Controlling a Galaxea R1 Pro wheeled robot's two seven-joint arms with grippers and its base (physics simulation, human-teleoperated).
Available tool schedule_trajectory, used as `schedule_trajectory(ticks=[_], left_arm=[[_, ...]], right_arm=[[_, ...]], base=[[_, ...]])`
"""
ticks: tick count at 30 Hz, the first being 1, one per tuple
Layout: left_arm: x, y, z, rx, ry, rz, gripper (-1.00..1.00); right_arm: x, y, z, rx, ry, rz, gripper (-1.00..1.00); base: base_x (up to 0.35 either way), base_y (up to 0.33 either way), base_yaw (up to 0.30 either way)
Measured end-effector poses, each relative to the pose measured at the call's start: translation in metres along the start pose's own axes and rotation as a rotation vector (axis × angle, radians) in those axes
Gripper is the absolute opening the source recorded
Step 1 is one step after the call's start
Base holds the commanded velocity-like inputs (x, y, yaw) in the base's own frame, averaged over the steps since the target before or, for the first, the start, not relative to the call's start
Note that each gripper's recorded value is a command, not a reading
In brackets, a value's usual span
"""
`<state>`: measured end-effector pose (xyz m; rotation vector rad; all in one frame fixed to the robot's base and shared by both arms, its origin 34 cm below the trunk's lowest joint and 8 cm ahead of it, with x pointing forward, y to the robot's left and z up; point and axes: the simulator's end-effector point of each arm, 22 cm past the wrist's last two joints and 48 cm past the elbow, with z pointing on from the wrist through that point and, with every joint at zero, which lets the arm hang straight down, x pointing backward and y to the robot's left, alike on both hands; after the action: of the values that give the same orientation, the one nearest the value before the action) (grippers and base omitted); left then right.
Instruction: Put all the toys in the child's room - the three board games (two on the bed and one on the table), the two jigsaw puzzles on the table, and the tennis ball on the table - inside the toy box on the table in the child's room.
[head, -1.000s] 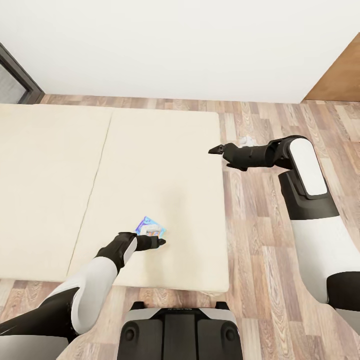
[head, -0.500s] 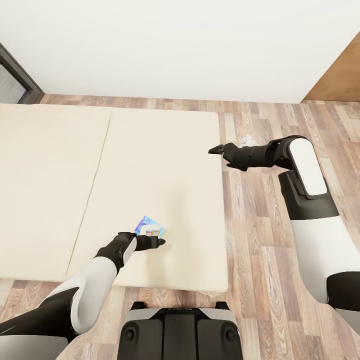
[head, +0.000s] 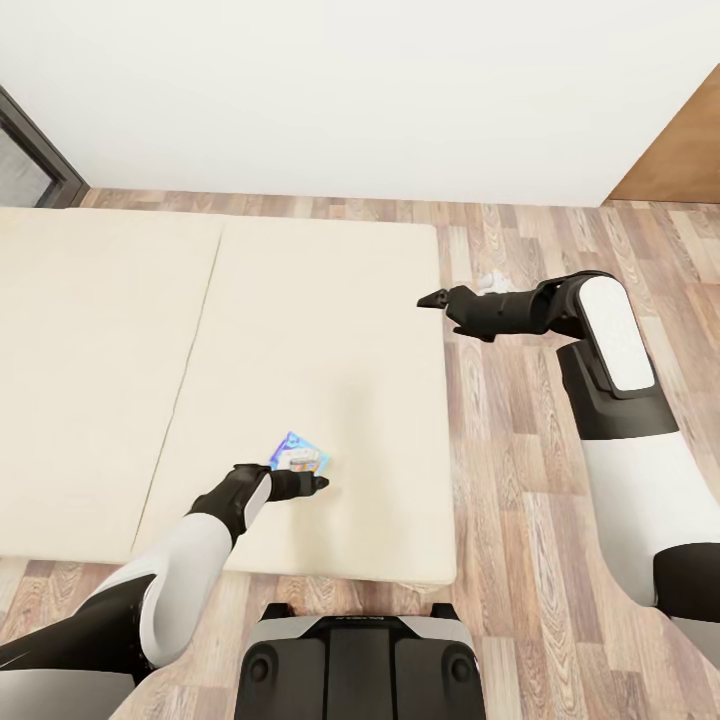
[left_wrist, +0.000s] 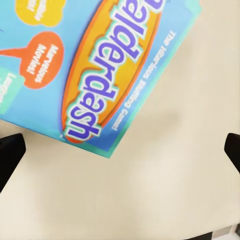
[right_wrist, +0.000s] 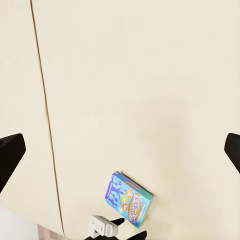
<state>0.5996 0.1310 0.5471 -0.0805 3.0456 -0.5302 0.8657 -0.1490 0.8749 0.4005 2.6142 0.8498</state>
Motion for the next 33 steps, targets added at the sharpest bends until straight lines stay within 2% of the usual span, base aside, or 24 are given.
schedule_trajectory(ticks=[6, 10, 26, 33], left_arm=[[-0.003, 0.009, -0.003, -0.013, -0.007, -0.003, 1.0], [-0.005, 0.027, -0.006, -0.036, -0.008, -0.009, 1.0], [-0.006, 0.056, -0.014, -0.074, -0.006, -0.021, 1.0], [-0.028, 0.075, -0.026, -0.107, -0.048, -0.017, 1.0]], right_arm=[[-0.001, -0.002, -0.001, 0.004, -0.001, 0.0, 1.0], [-0.001, -0.003, 0.0, 0.006, 0.001, 0.003, 1.0], [0.0, -0.007, 0.001, 0.012, 0.004, 0.008, 1.0], [-0.001, -0.008, 0.001, 0.015, 0.003, 0.01, 1.0]], base=[[0.0, 0.0, 0.0], [0.0, 0.0, 0.0], [0.0, 0.0, 0.0], [0.0, 0.0, 0.0]])
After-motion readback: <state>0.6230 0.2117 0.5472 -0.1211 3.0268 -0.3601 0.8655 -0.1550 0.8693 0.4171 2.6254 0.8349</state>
